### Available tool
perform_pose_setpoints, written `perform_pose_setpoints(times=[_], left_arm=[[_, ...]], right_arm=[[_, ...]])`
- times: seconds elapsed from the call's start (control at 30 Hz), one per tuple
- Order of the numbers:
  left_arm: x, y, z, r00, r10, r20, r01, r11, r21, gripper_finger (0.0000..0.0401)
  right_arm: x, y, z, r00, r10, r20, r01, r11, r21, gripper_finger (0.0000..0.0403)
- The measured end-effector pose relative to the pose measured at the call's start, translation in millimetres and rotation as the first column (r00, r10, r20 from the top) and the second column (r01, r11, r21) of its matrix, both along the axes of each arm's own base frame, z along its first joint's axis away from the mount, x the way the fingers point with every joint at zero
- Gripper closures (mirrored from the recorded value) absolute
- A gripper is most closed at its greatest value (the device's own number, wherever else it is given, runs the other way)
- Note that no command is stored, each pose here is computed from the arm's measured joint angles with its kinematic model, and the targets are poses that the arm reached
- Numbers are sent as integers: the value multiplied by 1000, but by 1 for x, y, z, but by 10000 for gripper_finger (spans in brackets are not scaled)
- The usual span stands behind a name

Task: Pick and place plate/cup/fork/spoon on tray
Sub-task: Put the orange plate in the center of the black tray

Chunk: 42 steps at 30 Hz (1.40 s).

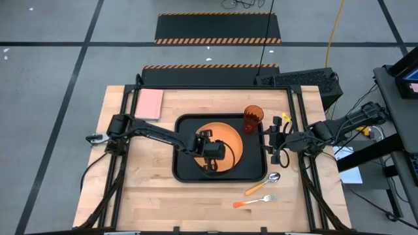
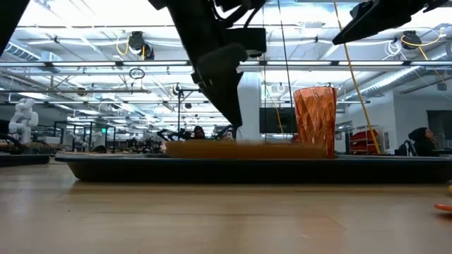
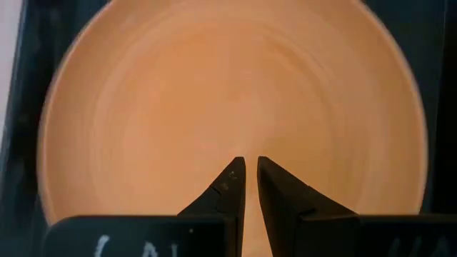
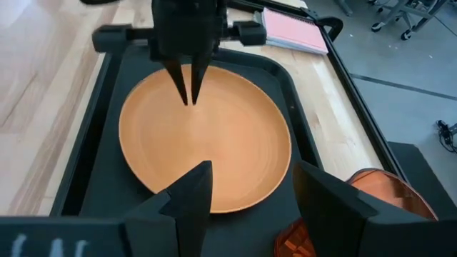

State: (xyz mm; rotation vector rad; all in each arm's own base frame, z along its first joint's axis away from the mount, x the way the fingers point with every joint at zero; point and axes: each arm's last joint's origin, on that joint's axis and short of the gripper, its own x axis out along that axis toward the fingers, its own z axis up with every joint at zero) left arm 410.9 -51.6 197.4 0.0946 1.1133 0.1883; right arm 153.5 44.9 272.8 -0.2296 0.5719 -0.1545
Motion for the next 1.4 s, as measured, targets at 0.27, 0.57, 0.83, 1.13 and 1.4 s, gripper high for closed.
perform_pose_setpoints(times=[0.27,0.57,0.83,1.13,1.4], left_arm=[[12,9,-26,1000,10,-22,-10,1000,9,359],[16,8,-42,999,-12,-38,11,1000,-17,359],[21,4,-40,999,-36,13,37,999,-26,359],[25,7,-38,998,-37,60,39,999,-21,359],[33,6,-57,997,-30,66,30,1000,-5,359]], right_arm=[[0,0,0,1000,-1,0,1,1000,2,214],[0,0,0,1000,-3,2,3,1000,6,214],[0,0,-1,1000,-3,-4,3,1000,4,214],[0,0,-1,1000,-2,-5,2,1000,2,214],[0,0,-1,1000,-1,-6,1,1000,1,214]])
